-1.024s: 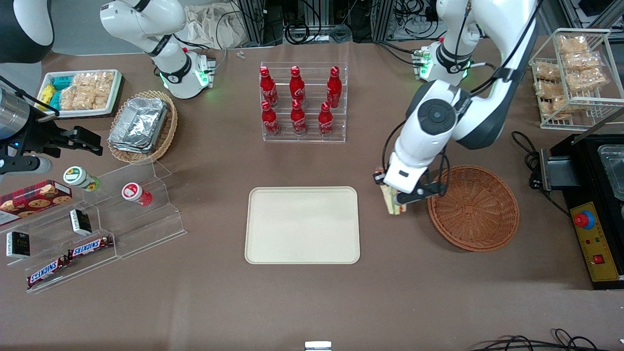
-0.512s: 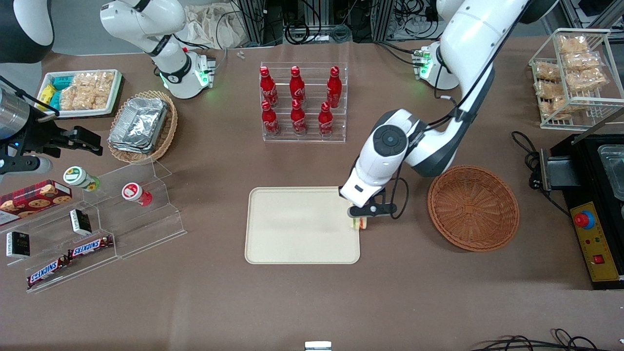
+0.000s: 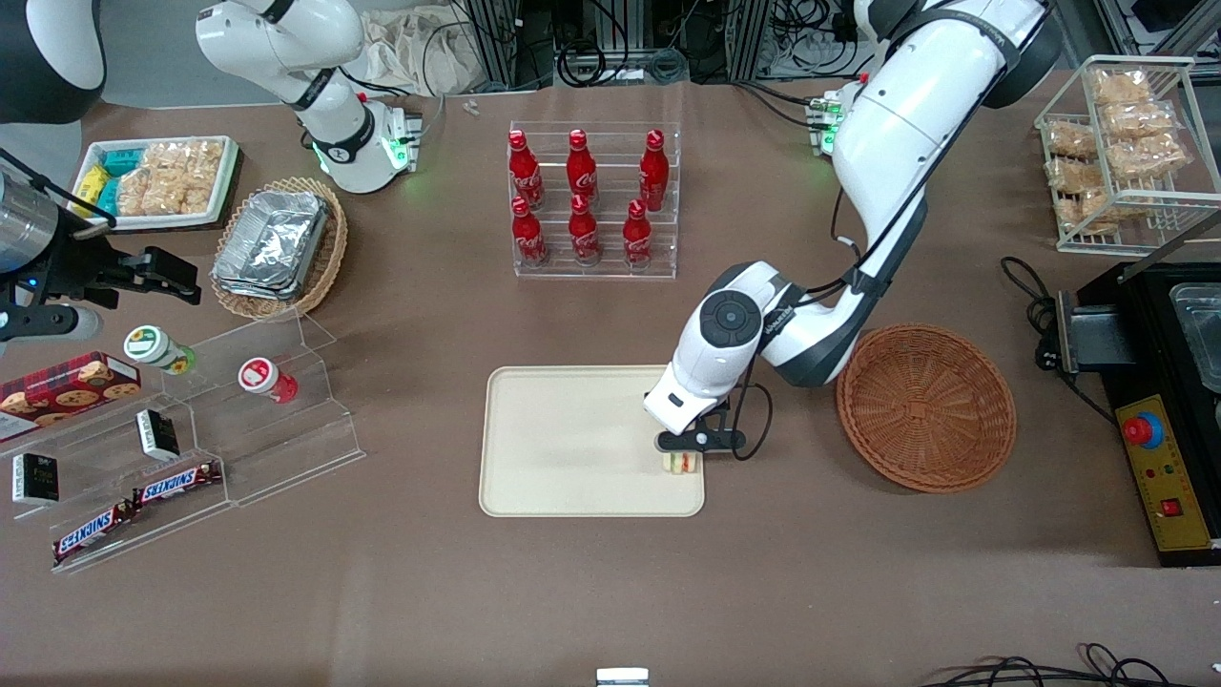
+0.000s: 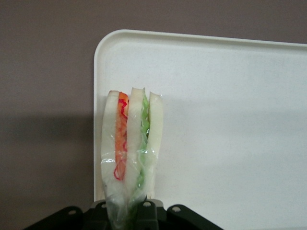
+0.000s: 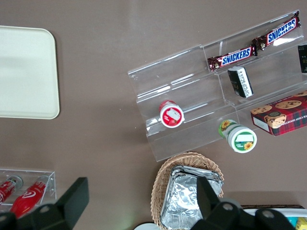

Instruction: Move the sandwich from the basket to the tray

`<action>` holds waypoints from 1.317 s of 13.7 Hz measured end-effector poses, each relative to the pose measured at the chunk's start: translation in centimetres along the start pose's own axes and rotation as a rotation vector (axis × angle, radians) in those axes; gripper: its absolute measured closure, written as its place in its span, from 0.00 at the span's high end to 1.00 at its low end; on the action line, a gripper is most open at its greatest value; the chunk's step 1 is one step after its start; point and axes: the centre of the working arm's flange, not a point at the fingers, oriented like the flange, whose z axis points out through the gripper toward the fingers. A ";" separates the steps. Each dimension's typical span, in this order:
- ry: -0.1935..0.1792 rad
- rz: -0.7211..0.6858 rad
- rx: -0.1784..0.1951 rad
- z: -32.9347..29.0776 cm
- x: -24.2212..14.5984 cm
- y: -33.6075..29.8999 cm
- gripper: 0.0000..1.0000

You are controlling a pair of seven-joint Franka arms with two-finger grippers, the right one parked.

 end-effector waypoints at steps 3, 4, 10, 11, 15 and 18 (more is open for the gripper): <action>0.002 -0.039 0.001 0.1 0.0 0.0 0.30; 0.012 -0.045 0.005 0.1 0.0 0.1 0.39; 0.039 -0.061 0.006 -0.1 0.1 0.5 0.98; 0.055 -0.072 -0.004 -0.8 0.7 0.6 1.00; 0.143 -0.168 -0.019 -8.4 5.2 -2.4 1.00; 0.173 -0.248 -0.002 -15.0 7.5 -5.9 1.00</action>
